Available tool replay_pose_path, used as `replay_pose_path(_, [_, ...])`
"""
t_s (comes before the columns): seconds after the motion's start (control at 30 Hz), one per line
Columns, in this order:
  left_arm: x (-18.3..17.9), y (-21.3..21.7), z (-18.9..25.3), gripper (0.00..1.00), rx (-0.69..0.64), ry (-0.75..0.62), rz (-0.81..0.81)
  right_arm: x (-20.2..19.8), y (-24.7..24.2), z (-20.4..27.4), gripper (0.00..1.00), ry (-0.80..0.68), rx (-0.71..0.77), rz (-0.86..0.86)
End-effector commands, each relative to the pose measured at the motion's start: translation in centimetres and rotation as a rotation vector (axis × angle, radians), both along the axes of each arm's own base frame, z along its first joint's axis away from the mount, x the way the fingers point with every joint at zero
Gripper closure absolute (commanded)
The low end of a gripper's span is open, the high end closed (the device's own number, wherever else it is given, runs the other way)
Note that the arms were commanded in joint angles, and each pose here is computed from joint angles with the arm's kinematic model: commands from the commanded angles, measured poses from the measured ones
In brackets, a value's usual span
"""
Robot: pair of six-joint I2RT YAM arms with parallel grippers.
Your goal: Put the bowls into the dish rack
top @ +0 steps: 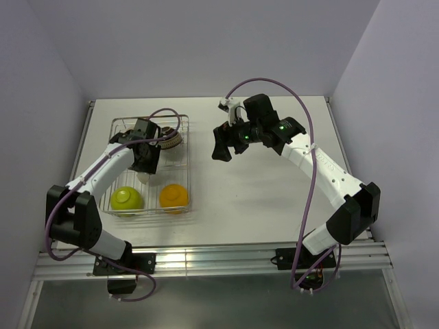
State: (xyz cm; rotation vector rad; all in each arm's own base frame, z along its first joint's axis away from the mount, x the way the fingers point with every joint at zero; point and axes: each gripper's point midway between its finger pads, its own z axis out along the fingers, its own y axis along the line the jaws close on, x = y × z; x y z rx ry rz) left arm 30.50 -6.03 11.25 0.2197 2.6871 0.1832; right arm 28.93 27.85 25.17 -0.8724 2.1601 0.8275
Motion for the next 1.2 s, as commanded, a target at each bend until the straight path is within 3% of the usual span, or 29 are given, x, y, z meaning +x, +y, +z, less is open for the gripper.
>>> replay_pose_path(0.0, [0.7, -0.5, 0.2, 1.00, -0.014, -0.012, 0.005, 0.0, -0.1, 0.2, 0.10, -0.007, -0.003, 0.007])
replay_pose_path(0.1, [0.9, -0.7, -0.1, 0.99, -0.016, -0.001, 0.006, 0.0, -0.3, -0.2, 0.10, -0.006, -0.011, 0.004])
replay_pose_path(0.4, [0.7, -2.1, -0.9, 0.83, -0.031, 0.026, -0.021, 0.2, -0.3, -0.3, 0.09, -0.005, -0.014, -0.008])
replay_pose_path(0.5, [0.7, -2.5, -1.0, 0.57, -0.042, 0.033, -0.032, 0.3, -0.5, -0.4, 0.08, -0.010, -0.021, -0.013])
replay_pose_path(0.7, [0.6, -3.3, -1.0, 0.37, -0.061, 0.039, -0.050, 0.3, -0.5, -0.7, 0.08, -0.001, -0.026, -0.013])
replay_pose_path(0.77, [0.6, -3.4, -0.9, 0.36, -0.067, 0.039, -0.052, 0.2, -0.5, -0.7, 0.08, 0.000, -0.025, -0.010])
replay_pose_path(0.8, [0.6, -3.4, -0.7, 0.26, -0.070, 0.035, -0.054, 0.2, -0.4, -0.7, 0.08, 0.003, -0.026, -0.009])
replay_pose_path(1.17, [0.4, -4.0, -0.4, 0.25, -0.102, 0.037, -0.068, 0.2, -0.5, -0.6, 0.08, -0.006, -0.024, -0.010])
